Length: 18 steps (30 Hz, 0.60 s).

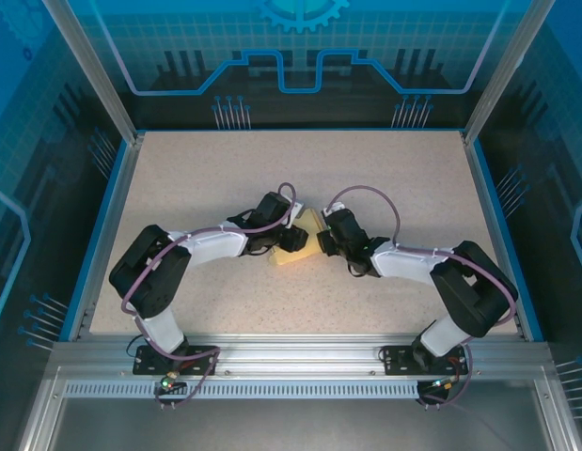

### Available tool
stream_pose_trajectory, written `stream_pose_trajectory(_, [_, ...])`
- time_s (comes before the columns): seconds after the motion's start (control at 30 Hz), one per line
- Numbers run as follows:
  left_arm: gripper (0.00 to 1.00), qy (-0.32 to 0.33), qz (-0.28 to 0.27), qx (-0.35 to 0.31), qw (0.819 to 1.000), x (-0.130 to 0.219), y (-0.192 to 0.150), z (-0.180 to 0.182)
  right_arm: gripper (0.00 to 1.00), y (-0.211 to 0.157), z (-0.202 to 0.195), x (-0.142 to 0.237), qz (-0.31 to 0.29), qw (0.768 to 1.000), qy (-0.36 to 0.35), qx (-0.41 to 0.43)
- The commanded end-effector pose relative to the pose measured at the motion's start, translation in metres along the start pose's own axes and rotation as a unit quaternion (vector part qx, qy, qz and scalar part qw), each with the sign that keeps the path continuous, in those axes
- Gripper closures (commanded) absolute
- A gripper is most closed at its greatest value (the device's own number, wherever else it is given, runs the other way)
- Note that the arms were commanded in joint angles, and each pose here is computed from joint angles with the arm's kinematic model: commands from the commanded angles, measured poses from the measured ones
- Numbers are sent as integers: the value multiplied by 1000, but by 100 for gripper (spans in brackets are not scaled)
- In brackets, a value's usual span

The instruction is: Fold the paper box

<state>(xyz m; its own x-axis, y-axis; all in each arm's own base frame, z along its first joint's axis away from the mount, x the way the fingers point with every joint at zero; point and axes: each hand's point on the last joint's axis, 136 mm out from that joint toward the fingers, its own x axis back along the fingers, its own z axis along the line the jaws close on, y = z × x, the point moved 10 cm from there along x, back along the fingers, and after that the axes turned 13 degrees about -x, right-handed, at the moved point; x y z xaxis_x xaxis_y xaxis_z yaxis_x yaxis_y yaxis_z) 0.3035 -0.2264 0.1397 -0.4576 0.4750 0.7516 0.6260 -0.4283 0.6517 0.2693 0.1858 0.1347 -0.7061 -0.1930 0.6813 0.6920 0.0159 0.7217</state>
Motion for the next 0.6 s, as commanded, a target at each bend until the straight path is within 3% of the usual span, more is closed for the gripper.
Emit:
stream_pose_trajectory(0.0, [52,21,-18,-11,1000,12,11,5,51,-3,-8,6,2,1000,-16,6])
stream_pose_trajectory(0.57, [36,-1,-3,63,998,-3,24,41,50,-6,-10,7,6,1000,-24,9])
